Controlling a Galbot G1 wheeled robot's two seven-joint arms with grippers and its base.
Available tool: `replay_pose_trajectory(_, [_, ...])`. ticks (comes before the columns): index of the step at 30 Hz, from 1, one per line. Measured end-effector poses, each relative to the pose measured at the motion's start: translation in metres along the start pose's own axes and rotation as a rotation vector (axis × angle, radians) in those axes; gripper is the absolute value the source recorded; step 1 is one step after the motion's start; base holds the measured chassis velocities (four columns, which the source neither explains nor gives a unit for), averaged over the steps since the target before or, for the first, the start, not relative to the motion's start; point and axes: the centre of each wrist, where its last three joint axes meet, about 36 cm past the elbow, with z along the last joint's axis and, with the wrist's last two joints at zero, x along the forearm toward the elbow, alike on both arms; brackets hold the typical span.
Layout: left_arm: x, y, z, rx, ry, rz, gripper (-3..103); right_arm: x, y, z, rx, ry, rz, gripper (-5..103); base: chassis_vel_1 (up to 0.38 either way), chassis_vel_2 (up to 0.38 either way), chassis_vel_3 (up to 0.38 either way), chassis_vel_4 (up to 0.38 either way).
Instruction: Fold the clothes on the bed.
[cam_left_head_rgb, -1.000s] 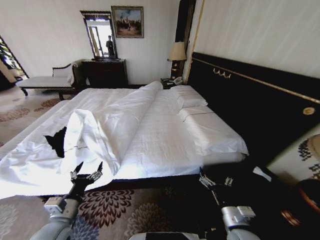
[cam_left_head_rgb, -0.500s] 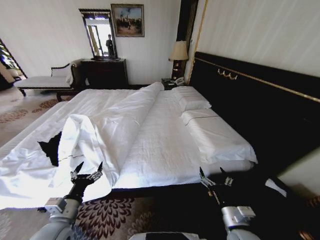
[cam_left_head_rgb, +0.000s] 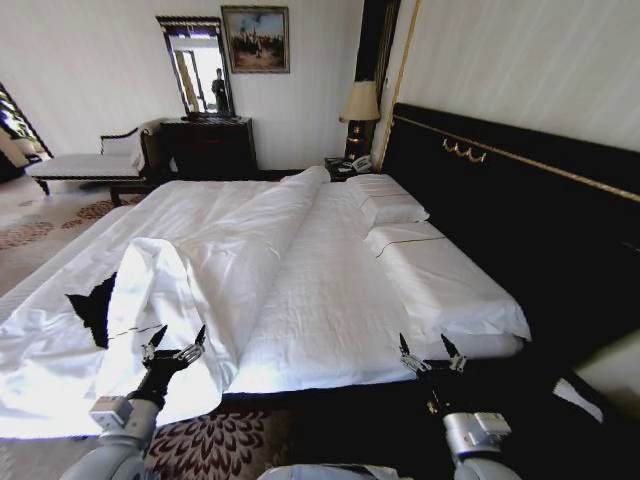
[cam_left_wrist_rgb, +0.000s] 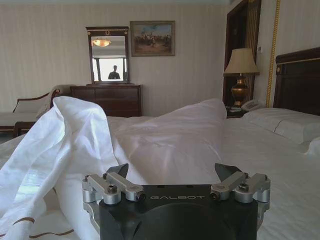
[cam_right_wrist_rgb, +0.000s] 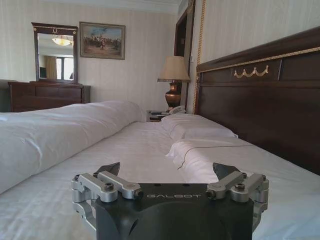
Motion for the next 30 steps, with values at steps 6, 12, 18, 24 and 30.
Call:
replay_pose_trajectory(6, [0.0000,0.0004,0.0008,0.000,0.001,0.000,98,0.0001,0.0001,0.0001,0.005,0.000,0.003,100,0.025,0.166,-0.013,-0.152])
replay_pose_trajectory(12, [-0.0002,0.0004,0.0012,0.000,0.001,0.001,98,0.0002,0.0004,0.0007,0.006,0.001,0.004,100,0.054,0.184,-0.057,-0.198])
replay_pose_trajectory(18, [-0.0009,0.0005,0.0021,-0.001,0.002,0.001,98,0.0001,0.0002,0.0008,0.008,0.001,0.004,100,0.080,0.196,-0.074,-0.190])
replay_pose_trajectory(24, [-0.0009,0.0006,0.0024,-0.001,0.003,0.001,98,0.0001,0.0000,0.0007,0.009,0.001,0.004,100,0.098,0.170,-0.093,-0.175])
replay_pose_trajectory(30, [-0.0011,0.0010,0.0036,-0.002,0.005,-0.001,98,0.0004,0.0001,0.0005,0.009,0.002,0.005,100,0.088,0.188,-0.094,-0.176])
